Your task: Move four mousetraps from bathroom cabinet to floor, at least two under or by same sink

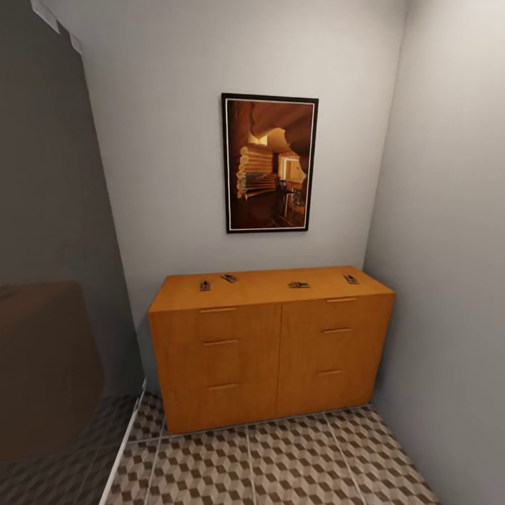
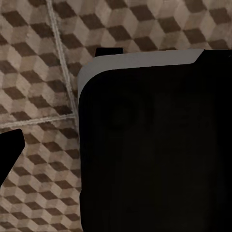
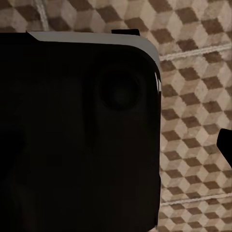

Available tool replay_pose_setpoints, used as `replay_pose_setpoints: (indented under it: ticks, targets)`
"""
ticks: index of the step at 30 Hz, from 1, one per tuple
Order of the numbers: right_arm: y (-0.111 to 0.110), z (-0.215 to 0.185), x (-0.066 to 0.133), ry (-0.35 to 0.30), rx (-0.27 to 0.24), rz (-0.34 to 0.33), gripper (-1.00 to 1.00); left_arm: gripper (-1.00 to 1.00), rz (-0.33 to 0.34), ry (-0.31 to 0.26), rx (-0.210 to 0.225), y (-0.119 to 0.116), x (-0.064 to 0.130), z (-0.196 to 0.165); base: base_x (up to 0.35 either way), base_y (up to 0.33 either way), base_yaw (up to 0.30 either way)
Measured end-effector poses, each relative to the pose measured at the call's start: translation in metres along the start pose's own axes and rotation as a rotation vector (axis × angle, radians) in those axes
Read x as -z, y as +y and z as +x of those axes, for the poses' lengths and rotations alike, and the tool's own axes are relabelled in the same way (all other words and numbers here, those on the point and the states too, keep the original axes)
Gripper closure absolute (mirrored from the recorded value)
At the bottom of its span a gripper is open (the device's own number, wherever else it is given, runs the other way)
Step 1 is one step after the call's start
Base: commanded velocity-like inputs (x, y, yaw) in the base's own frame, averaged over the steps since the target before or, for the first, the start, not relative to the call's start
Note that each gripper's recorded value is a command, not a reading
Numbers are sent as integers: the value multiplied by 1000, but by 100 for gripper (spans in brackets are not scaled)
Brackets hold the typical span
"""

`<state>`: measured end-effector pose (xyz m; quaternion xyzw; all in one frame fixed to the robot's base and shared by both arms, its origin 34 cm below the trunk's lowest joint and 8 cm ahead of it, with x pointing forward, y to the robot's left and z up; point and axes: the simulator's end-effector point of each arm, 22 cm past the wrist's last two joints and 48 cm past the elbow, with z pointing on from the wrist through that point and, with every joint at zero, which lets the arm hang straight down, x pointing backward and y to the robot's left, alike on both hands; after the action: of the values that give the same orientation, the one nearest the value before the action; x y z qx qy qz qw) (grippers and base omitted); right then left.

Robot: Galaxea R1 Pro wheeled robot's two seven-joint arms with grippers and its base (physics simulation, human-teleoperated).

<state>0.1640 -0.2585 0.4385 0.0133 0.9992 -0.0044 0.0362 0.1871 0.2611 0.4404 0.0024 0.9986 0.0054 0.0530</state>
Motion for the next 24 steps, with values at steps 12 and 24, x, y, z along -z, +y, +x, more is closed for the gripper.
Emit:
replay_pose_setpoints:
  ticks: [12,24]
  targets:
    - [0,0,0,0,0,0,-100,-100,-1,-5,7,0,0,-1,66,-18,0]
    - [0,0,0,0,0,0,-100,-100,0,-2,6,0,0,-1,245,-162,0]
